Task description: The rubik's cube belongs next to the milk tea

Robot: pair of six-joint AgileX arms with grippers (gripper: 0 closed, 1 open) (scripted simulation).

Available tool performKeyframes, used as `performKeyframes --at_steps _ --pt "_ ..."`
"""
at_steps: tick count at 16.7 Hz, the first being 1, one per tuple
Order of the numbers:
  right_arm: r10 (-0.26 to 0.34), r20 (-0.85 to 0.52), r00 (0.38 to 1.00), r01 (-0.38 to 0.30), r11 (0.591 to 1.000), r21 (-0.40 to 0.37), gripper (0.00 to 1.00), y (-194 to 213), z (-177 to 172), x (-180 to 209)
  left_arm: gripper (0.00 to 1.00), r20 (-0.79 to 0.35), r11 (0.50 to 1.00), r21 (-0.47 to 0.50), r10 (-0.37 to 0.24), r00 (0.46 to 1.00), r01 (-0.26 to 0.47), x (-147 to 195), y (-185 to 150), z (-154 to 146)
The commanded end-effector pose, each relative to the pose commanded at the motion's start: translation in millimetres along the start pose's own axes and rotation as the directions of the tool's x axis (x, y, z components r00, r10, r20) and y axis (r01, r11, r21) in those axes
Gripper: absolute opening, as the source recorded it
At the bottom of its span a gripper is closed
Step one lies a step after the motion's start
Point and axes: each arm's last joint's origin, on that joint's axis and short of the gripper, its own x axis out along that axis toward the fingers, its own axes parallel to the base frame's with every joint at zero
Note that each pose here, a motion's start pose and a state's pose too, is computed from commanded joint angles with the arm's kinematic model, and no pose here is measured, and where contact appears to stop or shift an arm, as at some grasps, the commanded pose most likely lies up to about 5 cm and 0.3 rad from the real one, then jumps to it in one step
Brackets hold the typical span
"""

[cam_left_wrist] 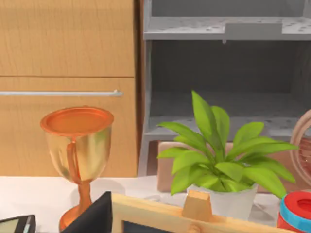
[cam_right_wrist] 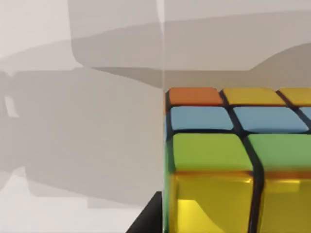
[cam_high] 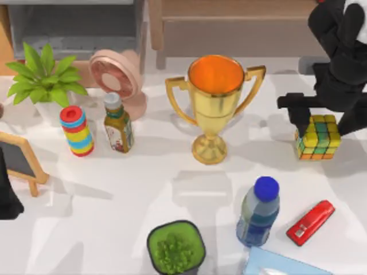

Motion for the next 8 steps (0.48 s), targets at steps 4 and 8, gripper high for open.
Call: performKeyframes --at_steps 4,8 --pt "0.0 0.0 1.0 0.0 1.0 0.0 0.6 0.0 0.0 0.0 1.0 0.0 1.0 0.0 0.0 1.0 0.0 0.0 0.0 0.0" --pt "0.0 0.0 1.0 0.0 1.0 0.0 0.9 0.0 0.0 0.0 1.0 0.0 1.0 0.0 0.0 1.0 0.0 0.0 0.0 0.0"
